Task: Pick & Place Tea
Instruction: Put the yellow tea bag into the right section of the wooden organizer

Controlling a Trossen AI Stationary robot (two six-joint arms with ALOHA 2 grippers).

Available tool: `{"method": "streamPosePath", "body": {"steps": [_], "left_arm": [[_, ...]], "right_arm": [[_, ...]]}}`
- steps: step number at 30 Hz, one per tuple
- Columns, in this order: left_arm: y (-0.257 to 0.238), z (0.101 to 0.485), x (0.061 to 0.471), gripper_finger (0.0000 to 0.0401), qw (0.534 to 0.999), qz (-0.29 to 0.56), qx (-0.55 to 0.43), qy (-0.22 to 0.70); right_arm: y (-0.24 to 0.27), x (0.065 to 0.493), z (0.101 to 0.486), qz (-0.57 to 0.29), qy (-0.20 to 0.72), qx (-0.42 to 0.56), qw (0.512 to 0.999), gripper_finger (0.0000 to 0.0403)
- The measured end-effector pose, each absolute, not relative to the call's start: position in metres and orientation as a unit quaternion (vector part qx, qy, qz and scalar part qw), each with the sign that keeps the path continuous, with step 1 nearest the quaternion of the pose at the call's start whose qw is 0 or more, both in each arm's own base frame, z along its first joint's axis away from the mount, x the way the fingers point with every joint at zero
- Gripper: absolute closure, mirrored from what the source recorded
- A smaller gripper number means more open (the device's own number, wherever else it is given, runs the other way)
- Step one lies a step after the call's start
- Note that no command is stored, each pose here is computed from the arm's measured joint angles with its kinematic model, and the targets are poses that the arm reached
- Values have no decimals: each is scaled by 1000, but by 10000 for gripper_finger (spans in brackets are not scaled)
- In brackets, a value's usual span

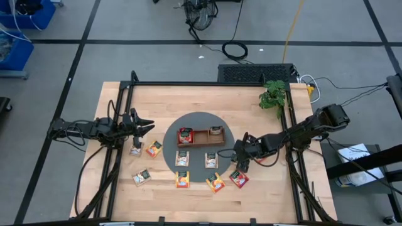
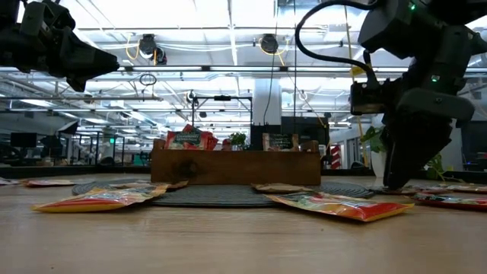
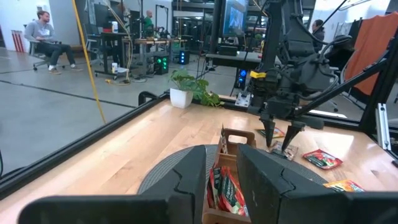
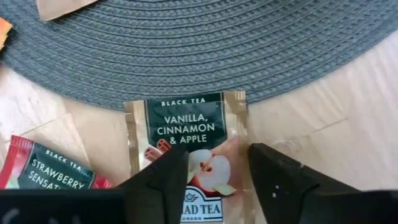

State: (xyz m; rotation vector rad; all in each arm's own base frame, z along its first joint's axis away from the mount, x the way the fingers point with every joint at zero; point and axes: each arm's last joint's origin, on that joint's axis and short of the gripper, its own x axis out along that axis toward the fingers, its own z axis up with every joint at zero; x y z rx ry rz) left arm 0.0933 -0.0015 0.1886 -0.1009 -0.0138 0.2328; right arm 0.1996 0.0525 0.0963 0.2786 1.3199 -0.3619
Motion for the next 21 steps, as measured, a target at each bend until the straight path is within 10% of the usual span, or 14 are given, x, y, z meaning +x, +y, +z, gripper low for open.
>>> {"method": "streamPosePath", "body": {"steps": [9,21], "left_arm": [[-1,189,93,308,992,116,-50,-7],[-1,189,93,308,992,116,-50,-7]], "right_arm": [[42,198,97,-237,594,134,757,309],[53,223,171,-108,528,165,826,401]]}}
